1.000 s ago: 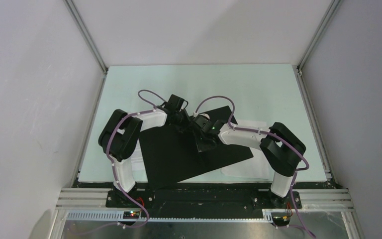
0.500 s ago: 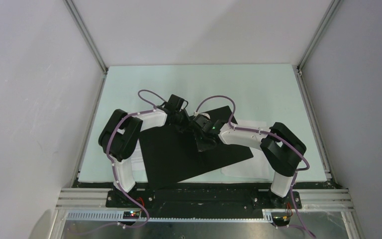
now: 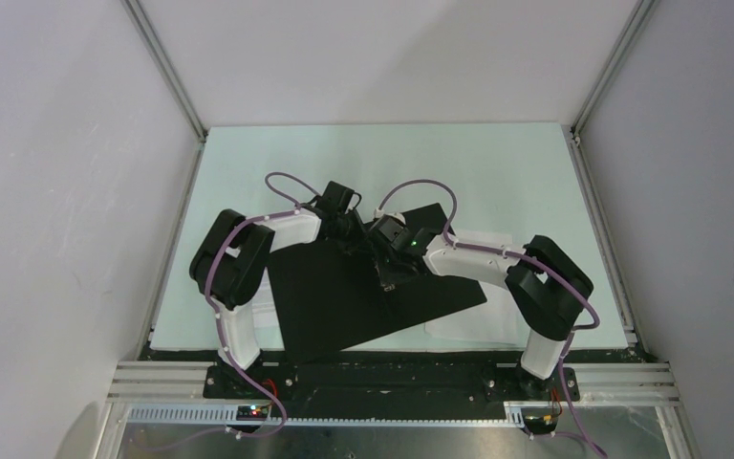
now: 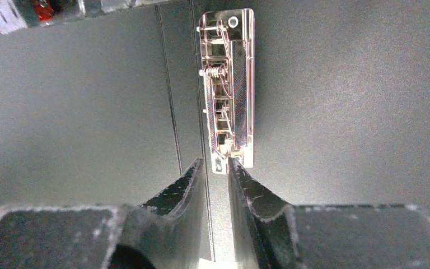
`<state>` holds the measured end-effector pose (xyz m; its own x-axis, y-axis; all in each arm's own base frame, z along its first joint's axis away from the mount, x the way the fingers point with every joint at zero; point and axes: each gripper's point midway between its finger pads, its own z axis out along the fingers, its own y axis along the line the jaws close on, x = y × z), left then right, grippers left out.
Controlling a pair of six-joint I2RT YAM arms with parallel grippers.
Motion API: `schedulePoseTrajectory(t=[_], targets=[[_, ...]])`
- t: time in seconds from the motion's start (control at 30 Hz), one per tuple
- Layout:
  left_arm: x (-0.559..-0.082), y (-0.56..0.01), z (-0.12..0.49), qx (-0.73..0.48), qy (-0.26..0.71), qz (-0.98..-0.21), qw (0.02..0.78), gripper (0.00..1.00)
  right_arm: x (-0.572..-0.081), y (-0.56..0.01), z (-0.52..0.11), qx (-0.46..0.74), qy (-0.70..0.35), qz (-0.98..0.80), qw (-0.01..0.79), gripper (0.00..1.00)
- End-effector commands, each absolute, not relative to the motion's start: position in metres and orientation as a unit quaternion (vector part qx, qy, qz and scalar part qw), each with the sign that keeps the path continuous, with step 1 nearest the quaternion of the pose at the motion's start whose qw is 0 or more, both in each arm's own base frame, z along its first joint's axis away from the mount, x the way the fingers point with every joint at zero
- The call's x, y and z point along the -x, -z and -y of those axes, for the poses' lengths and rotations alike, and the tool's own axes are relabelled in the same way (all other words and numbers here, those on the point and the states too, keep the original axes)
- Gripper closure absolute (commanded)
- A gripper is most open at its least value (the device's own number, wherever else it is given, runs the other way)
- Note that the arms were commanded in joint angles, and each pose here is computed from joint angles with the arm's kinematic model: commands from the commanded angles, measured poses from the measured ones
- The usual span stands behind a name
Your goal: Put the files into the folder
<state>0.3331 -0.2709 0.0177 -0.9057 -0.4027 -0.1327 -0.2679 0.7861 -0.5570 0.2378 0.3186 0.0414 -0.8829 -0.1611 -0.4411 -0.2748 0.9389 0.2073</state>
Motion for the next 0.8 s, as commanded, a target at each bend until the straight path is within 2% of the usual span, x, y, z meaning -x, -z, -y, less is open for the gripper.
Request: schedulePoseTrajectory(t=[0.0,0.2,0.4,0.77], targets=[[-0.325,0.016,0.250,0.192,0.214,-0.951,0.113,0.75,-0.247,-0.060,-0.325,0.098,-0.155,-0.953,0.240,0.74],[-0.325,0.017,0.251,0.192,0.214,-0.951,0.113,0.75,-0.245,-0.051,-0.320,0.095,-0.141,-0.957,0.235,0.74],[-0.325,0.018,0.251,0.192,0.213,-0.951,0.113,0.75,-0.244,-0.043,-0.311,0.086,-0.132,-0.960,0.231,0.79],[-0.325,0.020,0.250,0.193,0.211,-0.952,0.110,0.75,-0.236,-0.028,-0.316,0.092,-0.133,-0.964,0.210,0.79]])
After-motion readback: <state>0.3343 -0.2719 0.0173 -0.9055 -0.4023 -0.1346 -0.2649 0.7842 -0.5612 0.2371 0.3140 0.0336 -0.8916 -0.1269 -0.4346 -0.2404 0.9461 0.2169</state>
